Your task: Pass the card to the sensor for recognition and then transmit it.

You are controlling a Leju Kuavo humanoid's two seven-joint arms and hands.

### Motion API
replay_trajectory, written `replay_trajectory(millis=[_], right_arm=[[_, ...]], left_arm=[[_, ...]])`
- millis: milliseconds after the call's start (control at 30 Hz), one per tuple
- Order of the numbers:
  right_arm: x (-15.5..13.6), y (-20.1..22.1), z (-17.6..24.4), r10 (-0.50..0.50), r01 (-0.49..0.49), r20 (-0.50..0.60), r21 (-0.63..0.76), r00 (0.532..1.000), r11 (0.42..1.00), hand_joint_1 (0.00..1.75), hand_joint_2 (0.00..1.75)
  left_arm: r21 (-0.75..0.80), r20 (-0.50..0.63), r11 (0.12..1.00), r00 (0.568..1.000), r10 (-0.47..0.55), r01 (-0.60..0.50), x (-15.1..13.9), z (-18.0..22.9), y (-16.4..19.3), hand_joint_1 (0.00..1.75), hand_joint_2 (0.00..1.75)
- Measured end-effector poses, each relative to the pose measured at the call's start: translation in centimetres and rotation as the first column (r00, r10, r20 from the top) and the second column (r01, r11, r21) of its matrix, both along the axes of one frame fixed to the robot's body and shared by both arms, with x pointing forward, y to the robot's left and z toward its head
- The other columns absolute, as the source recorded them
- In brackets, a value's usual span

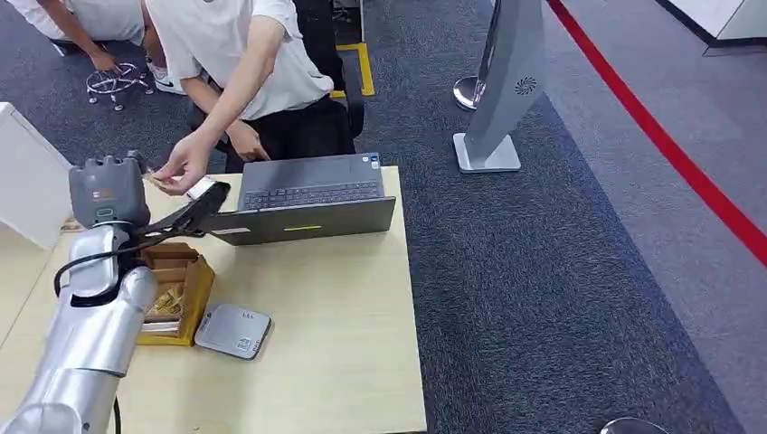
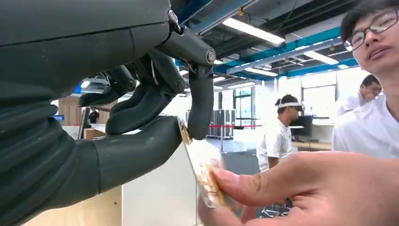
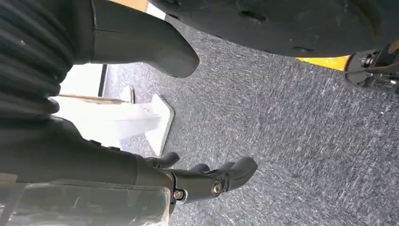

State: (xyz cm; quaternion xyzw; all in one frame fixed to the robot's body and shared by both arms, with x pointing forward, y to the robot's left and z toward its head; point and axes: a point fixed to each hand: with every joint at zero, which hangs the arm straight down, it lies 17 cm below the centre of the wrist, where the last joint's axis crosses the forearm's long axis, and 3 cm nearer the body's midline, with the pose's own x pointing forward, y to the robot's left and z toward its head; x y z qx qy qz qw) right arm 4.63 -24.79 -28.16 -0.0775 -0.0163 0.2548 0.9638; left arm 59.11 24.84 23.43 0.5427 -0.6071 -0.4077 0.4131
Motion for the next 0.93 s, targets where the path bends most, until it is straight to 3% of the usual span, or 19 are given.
replay_trajectory(millis=[67, 100, 400, 633, 767, 933], right_arm=[[0.0, 0.0, 0.0, 0.0, 0.0, -0.002, -0.001, 1.0, 1.0, 0.0, 1.75], [0.0, 0.0, 0.0, -0.001, 0.001, -0.003, -0.002, 1.0, 1.0, 0.0, 1.75], [-0.2, -0.2, 0.0, -0.005, 0.004, -0.015, -0.011, 1.0, 1.0, 0.0, 1.75], [-0.3, -0.5, 0.0, -0.015, 0.014, -0.02, -0.025, 1.0, 1.0, 0.0, 1.75], [-0.4, -0.7, 0.0, -0.029, 0.029, -0.018, -0.038, 0.999, 0.999, 0.0, 1.75], [-0.7, -1.1, 0.0, -0.067, 0.066, -0.024, -0.056, 0.997, 0.996, 0.0, 1.75]], left_arm=[[0.004, -0.013, 1.0, 1.0, 0.003, -0.003, 0.2, -0.5, 0.0, 1.75, 1.75], [0.003, -0.017, 1.0, 1.0, 0.003, -0.003, 0.2, -0.7, -0.1, 0.0, 1.75], [-0.003, -0.061, 0.999, 0.998, -0.033, 0.033, -0.1, -3.4, -2.0, 0.0, 1.75], [-0.055, -0.03, 0.995, 0.996, -0.087, 0.086, -2.4, -3.9, -3.9, 0.0, 1.75], [-0.094, 0.073, 0.987, 0.989, -0.128, 0.134, -5.2, -2.3, -4.8, 0.0, 1.75], [-0.12, 0.277, 0.971, 0.947, -0.166, 0.205, -11.6, 1.3, -5.4, 0.0, 1.75]])
